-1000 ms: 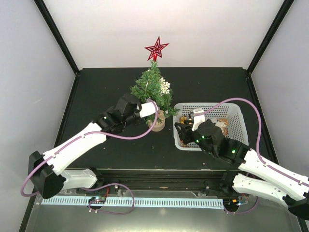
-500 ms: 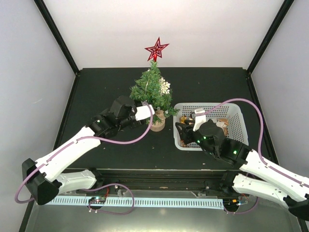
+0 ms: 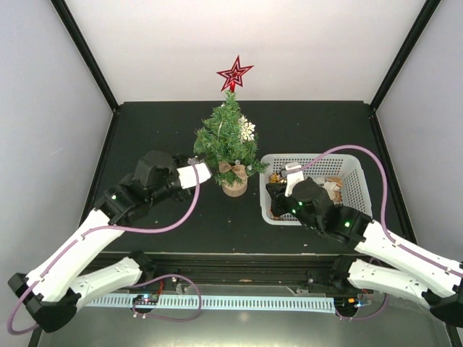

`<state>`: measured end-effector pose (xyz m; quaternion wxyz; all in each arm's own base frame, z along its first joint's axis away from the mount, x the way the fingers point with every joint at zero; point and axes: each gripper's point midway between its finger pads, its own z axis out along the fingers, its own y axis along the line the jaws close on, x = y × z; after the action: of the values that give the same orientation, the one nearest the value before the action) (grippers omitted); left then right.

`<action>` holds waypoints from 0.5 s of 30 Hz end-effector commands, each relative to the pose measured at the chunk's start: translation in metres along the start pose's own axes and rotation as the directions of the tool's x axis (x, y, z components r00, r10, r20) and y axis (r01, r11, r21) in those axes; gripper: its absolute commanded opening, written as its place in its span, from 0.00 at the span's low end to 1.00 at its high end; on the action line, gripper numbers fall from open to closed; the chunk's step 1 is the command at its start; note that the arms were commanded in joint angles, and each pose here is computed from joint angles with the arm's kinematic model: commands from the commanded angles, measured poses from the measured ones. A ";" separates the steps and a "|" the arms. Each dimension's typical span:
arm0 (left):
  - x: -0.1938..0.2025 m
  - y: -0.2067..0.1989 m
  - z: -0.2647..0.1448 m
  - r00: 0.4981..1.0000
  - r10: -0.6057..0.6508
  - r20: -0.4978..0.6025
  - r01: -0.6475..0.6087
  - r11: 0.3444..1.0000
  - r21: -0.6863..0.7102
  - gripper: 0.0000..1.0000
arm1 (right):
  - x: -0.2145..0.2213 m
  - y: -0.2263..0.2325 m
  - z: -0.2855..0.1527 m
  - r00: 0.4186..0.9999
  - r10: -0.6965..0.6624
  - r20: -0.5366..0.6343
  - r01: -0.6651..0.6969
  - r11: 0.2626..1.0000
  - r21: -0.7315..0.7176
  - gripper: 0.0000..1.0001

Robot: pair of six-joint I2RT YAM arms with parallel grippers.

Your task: Decorate the small christmas tree

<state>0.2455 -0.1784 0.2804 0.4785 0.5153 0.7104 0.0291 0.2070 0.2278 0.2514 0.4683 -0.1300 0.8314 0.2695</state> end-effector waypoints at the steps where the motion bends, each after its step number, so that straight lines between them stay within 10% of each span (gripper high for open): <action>1: 0.016 0.000 -0.015 0.998 -0.065 -0.007 0.065 0.998 0.008 0.74 | -0.015 -0.004 0.003 1.000 -0.003 0.012 0.002 0.998 0.065 0.04; 15: 0.073 0.014 -0.041 0.841 -0.540 -0.012 0.529 0.818 0.227 0.84 | 0.026 -0.121 0.066 0.921 0.311 -0.236 -0.223 0.915 0.338 0.40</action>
<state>0.2399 -0.0834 0.2677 0.4577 0.3625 0.8087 -0.0715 0.2858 0.1763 0.1962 0.3910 -0.0059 0.9063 0.1603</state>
